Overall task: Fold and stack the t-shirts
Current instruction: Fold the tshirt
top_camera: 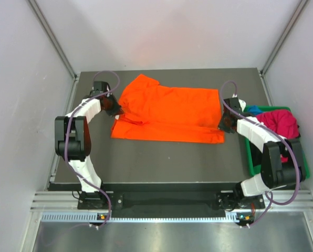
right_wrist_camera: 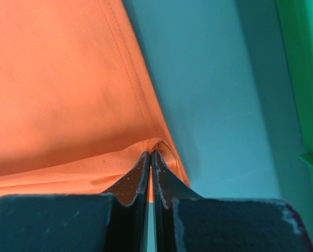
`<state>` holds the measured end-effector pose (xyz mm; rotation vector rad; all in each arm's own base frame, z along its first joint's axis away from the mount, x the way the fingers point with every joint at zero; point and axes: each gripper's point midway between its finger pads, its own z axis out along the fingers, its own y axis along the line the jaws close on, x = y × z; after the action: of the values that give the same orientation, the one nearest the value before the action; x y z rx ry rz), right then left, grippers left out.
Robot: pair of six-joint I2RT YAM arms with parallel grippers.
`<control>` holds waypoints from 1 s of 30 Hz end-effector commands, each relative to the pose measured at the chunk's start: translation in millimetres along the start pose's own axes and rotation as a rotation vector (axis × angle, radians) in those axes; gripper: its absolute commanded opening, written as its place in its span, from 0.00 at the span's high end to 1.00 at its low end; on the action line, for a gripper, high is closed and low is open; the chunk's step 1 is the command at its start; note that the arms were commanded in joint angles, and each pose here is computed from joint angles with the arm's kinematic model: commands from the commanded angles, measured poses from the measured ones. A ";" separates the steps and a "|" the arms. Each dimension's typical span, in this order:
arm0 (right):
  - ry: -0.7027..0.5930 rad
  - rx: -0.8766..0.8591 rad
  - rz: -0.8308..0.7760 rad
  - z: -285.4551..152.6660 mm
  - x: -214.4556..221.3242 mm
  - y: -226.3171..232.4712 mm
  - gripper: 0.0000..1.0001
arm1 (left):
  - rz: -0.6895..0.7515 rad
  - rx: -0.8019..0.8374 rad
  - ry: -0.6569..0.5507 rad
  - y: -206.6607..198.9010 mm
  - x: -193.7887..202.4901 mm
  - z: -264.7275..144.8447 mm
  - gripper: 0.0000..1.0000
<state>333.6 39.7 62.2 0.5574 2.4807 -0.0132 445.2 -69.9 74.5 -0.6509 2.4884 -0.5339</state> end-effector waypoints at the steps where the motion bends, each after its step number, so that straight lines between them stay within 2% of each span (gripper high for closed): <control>1: -0.050 0.004 0.001 1.6 -19.6 0.7 1.00 | 0.054 0.068 -0.061 -20.8 -24.0 -2.7 1.00; 9: -0.048 -0.004 0.010 0.5 -24.5 4.9 1.00 | 0.070 0.007 -0.058 -14.5 -33.3 0.0 1.00; 11: -0.055 -0.008 0.015 0.6 -27.3 6.7 0.97 | 0.062 -0.035 -0.063 -7.8 -34.9 -0.3 0.98; 13: -0.053 -0.005 0.004 1.0 -29.3 7.3 0.95 | 0.063 -0.075 -0.077 -3.3 -40.5 -2.6 0.92; 14: -0.061 -0.009 -0.002 -1.2 -35.4 10.0 0.93 | 0.056 -0.115 -0.060 3.6 -37.0 -5.3 0.79; 16: -0.052 0.002 -0.022 -5.0 -38.7 9.3 0.89 | 0.063 -0.180 -0.104 9.5 -50.0 -13.6 0.71; 17: -0.064 -0.003 -0.022 -10.2 -47.4 12.6 0.83 | 0.071 -0.205 -0.094 12.1 -48.6 -21.1 0.68; 18: -0.069 -0.001 -0.019 -15.3 -50.7 12.4 0.80 | 0.080 -0.263 -0.127 19.9 -56.1 -28.5 0.61; 20: -0.055 0.012 -0.013 -24.5 -50.8 9.6 0.74 | 0.105 -0.271 -0.169 13.1 -66.8 -47.5 0.56; 24: -0.009 -0.024 0.017 -35.5 -31.5 7.9 0.72 | 0.133 -0.224 -0.153 1.1 -49.6 -73.3 0.56; 25: -0.006 -0.037 0.024 -40.2 -28.3 7.7 0.71 | 0.123 -0.202 -0.105 4.9 -29.5 -69.5 0.57; 26: 0.020 -0.037 0.027 -37.9 -16.1 4.3 0.71 | 0.106 -0.154 -0.115 -2.5 -23.3 -80.5 0.57; 30: 0.052 -0.065 0.104 -39.8 6.9 2.1 0.69 | 0.042 -0.080 -0.069 10.4 25.0 -81.3 0.57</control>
<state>323.2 45.8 93.3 0.5744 2.4901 0.0560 399.4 -39.2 126.5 -0.6243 2.4772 -0.2670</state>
